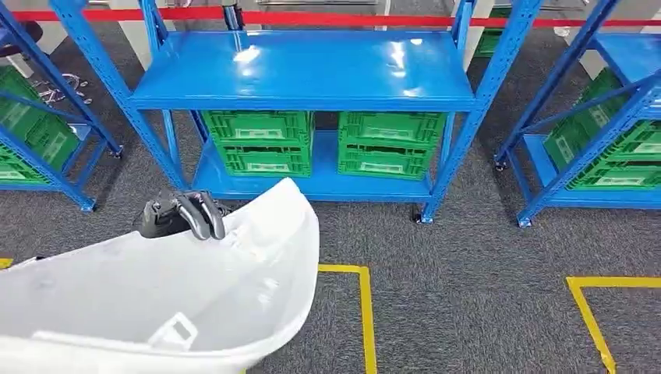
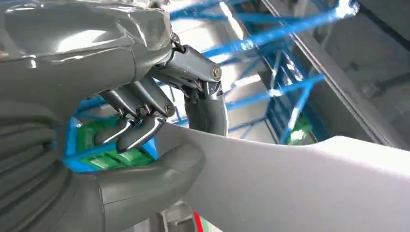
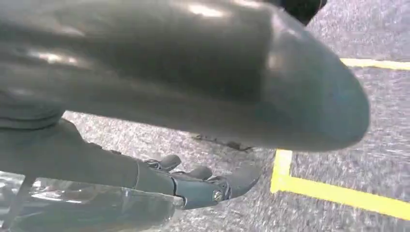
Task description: Take the parts from the cabinet and place them on the table.
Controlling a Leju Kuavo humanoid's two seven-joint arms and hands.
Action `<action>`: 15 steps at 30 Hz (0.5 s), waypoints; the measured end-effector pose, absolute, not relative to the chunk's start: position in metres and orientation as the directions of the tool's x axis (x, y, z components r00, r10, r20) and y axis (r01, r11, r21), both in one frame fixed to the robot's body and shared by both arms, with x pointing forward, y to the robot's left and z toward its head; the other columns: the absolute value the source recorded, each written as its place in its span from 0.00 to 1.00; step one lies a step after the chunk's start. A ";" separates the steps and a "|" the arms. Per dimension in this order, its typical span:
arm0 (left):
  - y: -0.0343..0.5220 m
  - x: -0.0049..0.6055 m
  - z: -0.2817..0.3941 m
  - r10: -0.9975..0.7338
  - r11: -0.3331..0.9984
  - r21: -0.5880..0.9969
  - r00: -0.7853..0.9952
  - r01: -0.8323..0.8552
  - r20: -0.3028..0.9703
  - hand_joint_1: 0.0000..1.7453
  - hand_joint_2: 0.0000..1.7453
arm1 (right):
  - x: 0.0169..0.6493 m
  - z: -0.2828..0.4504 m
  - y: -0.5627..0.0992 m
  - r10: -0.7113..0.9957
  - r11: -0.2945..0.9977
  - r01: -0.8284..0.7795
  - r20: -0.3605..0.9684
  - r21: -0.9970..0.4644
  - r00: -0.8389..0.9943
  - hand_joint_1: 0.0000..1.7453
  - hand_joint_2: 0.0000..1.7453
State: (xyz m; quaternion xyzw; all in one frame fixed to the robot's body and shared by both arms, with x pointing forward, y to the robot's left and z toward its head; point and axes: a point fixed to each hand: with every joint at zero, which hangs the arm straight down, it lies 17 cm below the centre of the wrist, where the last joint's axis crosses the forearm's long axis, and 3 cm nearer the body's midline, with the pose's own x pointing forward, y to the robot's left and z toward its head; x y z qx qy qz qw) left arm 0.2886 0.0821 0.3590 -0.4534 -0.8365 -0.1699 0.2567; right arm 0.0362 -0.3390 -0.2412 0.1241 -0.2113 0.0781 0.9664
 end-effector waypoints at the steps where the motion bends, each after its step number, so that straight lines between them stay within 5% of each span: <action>1: 0.081 0.288 0.360 0.674 0.527 0.055 -0.456 0.848 0.582 1.00 1.00 | 0.036 -0.241 -0.340 0.097 0.958 -0.201 0.426 0.206 0.899 0.00 0.00; 15: 0.069 0.279 0.365 0.693 0.478 0.084 -0.434 0.874 0.575 1.00 1.00 | 0.036 -0.240 -0.344 0.103 0.957 -0.208 0.431 0.204 0.897 0.00 0.00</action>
